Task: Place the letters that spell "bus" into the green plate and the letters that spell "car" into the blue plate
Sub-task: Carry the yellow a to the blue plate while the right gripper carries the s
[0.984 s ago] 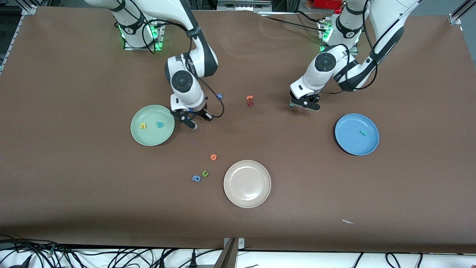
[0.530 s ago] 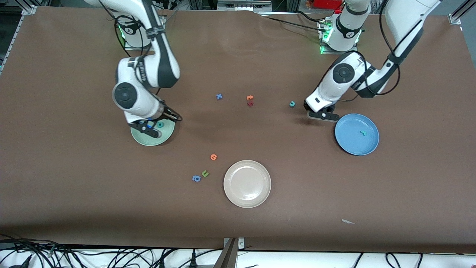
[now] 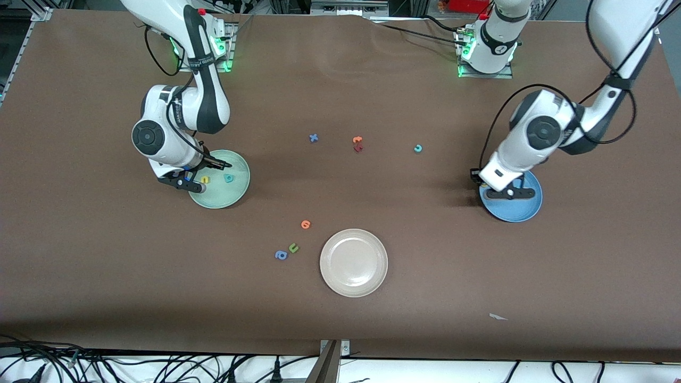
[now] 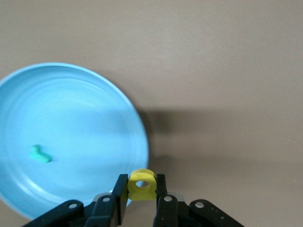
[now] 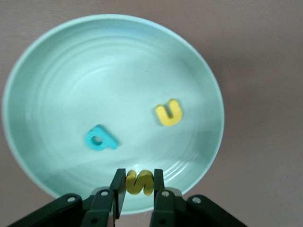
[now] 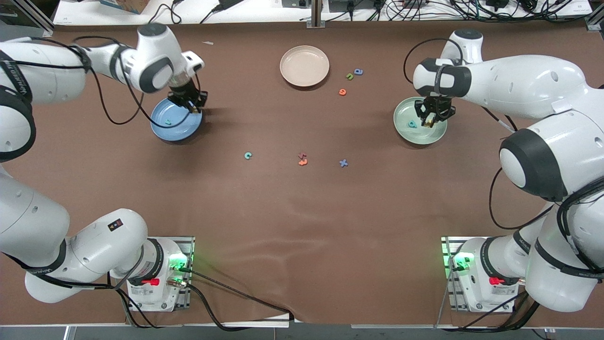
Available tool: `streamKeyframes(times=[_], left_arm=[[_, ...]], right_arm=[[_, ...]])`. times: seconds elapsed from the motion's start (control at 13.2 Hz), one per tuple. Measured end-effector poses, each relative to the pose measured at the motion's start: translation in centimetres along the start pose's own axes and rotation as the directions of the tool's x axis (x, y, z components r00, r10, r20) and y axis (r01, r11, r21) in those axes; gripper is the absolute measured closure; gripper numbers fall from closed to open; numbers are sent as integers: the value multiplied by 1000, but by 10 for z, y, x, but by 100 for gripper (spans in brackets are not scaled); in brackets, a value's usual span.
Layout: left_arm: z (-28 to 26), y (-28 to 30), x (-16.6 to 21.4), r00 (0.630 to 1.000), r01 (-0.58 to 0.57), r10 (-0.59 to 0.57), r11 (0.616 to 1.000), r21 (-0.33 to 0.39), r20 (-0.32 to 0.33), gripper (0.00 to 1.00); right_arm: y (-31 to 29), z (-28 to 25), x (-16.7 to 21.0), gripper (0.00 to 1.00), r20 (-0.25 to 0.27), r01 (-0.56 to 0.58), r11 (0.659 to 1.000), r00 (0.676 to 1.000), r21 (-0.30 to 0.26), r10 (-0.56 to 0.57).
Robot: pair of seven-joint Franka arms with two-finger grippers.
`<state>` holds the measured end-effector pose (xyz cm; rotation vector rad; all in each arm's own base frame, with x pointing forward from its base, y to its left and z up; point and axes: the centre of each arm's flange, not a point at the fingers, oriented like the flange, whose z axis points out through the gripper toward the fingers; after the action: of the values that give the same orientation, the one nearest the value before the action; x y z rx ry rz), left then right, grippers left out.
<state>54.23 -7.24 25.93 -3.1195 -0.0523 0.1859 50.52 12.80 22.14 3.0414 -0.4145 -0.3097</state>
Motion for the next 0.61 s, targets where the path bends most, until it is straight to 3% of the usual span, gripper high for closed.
streamKeyframes(times=[0.23, 0.61], left_arm=[[-10, -58, 12, 999, 26, -25, 999, -27, 46, 72], [39, -80, 11, 990, 63, -50, 994, -93, 130, 72]], right_arm=[[7, 17, 1, 72, -9, -8, 1000, 1000, -20, 8], [-7, 7, 2, 24, 19, 7, 1000, 1000, 2, -7]])
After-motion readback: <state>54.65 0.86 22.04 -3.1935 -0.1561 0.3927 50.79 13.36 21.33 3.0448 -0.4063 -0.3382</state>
